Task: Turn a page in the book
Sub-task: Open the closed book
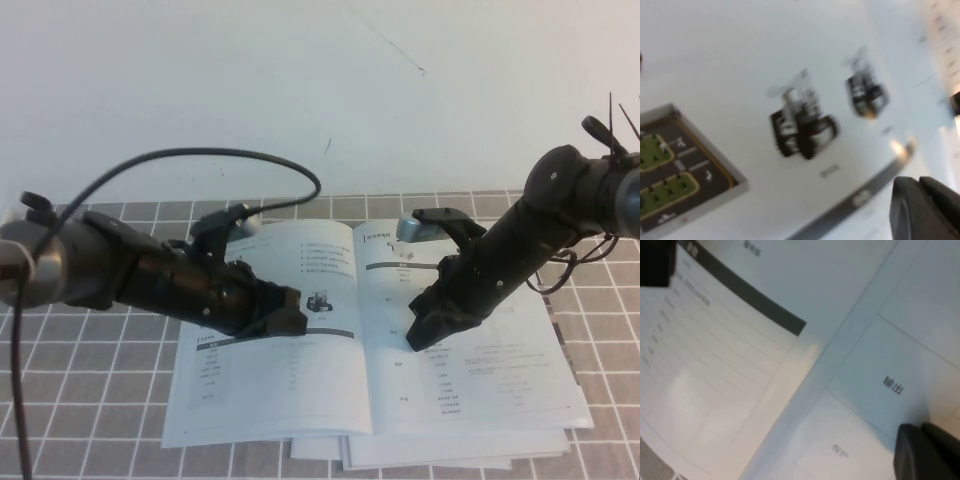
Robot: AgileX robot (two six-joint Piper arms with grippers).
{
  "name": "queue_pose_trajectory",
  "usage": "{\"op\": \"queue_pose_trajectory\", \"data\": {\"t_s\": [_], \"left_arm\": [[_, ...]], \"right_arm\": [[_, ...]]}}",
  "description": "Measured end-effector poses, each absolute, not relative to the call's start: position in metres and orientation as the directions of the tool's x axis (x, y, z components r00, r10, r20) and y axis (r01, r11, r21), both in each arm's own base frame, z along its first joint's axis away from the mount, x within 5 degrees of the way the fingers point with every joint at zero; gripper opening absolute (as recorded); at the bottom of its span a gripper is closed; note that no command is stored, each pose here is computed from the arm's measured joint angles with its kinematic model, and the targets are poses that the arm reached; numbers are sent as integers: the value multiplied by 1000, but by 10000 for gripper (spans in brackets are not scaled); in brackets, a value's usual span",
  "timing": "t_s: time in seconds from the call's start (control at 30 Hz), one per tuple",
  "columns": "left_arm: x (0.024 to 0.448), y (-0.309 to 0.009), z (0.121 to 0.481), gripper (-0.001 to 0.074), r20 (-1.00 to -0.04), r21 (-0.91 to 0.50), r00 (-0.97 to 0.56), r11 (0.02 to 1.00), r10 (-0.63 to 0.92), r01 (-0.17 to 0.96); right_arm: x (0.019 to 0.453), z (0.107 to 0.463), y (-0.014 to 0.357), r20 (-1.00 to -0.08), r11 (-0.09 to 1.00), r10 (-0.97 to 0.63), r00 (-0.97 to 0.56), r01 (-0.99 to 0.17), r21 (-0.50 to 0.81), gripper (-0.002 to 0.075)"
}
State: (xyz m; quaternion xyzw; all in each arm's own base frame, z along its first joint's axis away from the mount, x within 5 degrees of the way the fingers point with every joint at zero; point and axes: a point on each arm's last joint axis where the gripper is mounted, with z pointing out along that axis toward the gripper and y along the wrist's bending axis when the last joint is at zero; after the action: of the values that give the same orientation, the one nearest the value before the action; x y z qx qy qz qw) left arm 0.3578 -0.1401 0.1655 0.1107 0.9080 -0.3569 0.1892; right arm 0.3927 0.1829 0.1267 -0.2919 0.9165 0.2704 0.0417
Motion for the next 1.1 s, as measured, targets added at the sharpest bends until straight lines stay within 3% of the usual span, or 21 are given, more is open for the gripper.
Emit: {"op": "queue_pose_trajectory", "data": {"t_s": [0.3, 0.67, 0.87, 1.0, 1.1], "left_arm": [[364, -142, 136, -4, -400, -572, -914, 762, 64, 304], [365, -142, 149, -4, -440, -555, -896, 765, 62, 325], [354, -139, 213, -4, -589, -495, -804, 750, 82, 439], [333, -132, 266, -4, -704, -372, -690, 741, 167, 560], [316, -123, 300, -4, -760, -285, -620, 757, 195, 588]], "right_arm": [[392, 126, 182, -245, 693, -496, -833, -549, 466, 0], [392, 135, 181, -282, 696, -491, -824, -566, 443, 0], [389, 196, 177, -455, 672, -503, -735, -664, 329, 0], [373, 262, 169, -584, 653, -508, -634, -725, 218, -1], [355, 307, 158, -642, 650, -537, -548, -754, 100, -1]]}}
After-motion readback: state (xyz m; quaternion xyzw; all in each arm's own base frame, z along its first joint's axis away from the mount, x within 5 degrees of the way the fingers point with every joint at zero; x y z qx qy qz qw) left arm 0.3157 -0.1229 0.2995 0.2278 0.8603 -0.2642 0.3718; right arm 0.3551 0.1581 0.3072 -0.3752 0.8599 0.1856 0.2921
